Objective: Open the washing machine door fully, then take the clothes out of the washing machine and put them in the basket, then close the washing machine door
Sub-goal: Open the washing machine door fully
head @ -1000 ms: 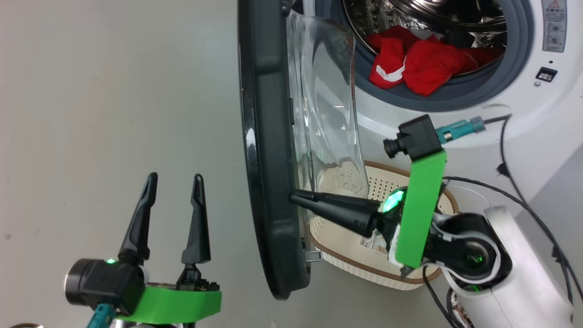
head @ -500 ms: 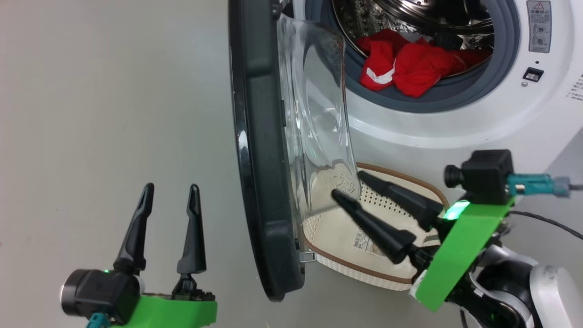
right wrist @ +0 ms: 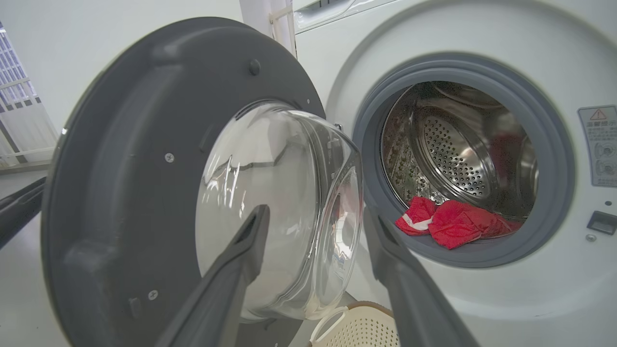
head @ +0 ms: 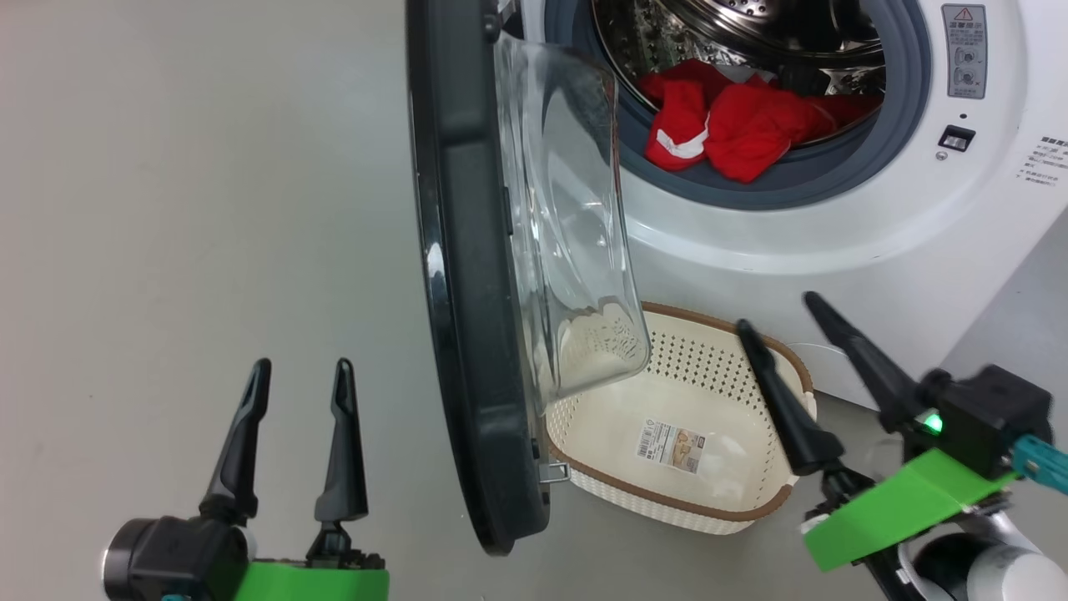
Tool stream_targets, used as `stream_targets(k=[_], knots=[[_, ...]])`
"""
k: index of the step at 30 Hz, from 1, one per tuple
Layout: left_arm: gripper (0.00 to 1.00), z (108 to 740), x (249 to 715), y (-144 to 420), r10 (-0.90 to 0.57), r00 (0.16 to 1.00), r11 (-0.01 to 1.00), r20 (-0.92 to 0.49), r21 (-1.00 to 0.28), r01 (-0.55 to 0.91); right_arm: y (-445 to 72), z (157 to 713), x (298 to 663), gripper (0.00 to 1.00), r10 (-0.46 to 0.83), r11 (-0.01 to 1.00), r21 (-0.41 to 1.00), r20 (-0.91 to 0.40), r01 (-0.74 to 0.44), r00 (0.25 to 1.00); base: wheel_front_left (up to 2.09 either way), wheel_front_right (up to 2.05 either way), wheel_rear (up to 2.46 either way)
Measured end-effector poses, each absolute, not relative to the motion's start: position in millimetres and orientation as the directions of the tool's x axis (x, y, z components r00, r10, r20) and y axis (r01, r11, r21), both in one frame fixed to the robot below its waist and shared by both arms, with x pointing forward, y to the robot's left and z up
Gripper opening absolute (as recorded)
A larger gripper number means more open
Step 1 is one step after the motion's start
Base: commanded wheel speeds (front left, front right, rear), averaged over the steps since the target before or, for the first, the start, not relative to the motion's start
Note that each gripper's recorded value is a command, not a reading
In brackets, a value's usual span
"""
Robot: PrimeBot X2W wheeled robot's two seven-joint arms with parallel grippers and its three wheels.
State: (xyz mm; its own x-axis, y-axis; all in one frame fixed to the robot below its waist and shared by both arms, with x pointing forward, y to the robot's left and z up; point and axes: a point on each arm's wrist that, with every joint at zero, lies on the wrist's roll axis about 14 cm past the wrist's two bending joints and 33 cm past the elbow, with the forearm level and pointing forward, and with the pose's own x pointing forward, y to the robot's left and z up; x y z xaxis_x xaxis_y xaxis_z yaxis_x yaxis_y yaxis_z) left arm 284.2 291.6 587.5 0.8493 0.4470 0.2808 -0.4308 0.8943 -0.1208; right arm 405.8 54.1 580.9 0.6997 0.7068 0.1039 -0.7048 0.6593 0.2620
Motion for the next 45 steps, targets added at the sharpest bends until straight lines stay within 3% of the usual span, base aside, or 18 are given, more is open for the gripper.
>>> stream_targets(k=[3, 12, 39, 40, 42, 43, 45], knots=[[1.0, 590.4, 282.9, 292.5, 0.446, 0.846, 0.894, 0.292, -0.105, -0.435, 37.0, 570.8, 411.6, 1.0, 0.647, 0.724, 0.226, 0.106, -0.652, 0.755, 0.0, 0.0, 0.0], [1.0, 581.6, 276.6, 291.1, 0.45, 0.85, 0.892, 0.274, -0.103, -0.44, 6.1, 562.4, 414.3, 1.0, 0.553, 0.805, 0.152, 0.16, -0.574, 0.818, 0.0, 0.0, 0.0], [1.0, 557.8, 266.2, 288.2, 0.457, 0.867, 0.889, 0.2, -0.125, -0.44, -23.4, 531.0, 391.8, 1.0, 0.492, 0.841, 0.19, 0.121, -0.506, 0.862, 0.0, 0.0, 0.0], [0.84, 557.4, 266.1, 288.2, 0.457, 0.867, 0.889, 0.199, -0.125, -0.44, -23.1, 531.1, 391.8, 1.0, 0.492, 0.84, 0.193, 0.121, -0.507, 0.862, 0.0, 0.0, 0.0], [0.11, 556.5, 265.7, 288.1, 0.458, 0.867, 0.889, 0.195, -0.13, -0.44, -22.5, 531.3, 391.8, 1.0, 0.493, 0.839, 0.196, 0.122, -0.508, 0.861, 0.0, 0.0, 0.0], [0.0, 556.2, 265.7, 287.6, 0.457, 0.868, 0.889, 0.194, -0.132, -0.438, -22.3, 531.4, 391.7, 1.0, 0.494, 0.838, 0.196, 0.122, -0.509, 0.861, 0.0, 0.0, 0.0], [0.0, 556.6, 265.8, 286.0, 0.452, 0.87, 0.891, 0.195, -0.137, -0.433, -21.6, 532.0, 391.4, 1.0, 0.496, 0.837, 0.197, 0.124, -0.511, 0.86, 0.0, 0.0, 0.0]])
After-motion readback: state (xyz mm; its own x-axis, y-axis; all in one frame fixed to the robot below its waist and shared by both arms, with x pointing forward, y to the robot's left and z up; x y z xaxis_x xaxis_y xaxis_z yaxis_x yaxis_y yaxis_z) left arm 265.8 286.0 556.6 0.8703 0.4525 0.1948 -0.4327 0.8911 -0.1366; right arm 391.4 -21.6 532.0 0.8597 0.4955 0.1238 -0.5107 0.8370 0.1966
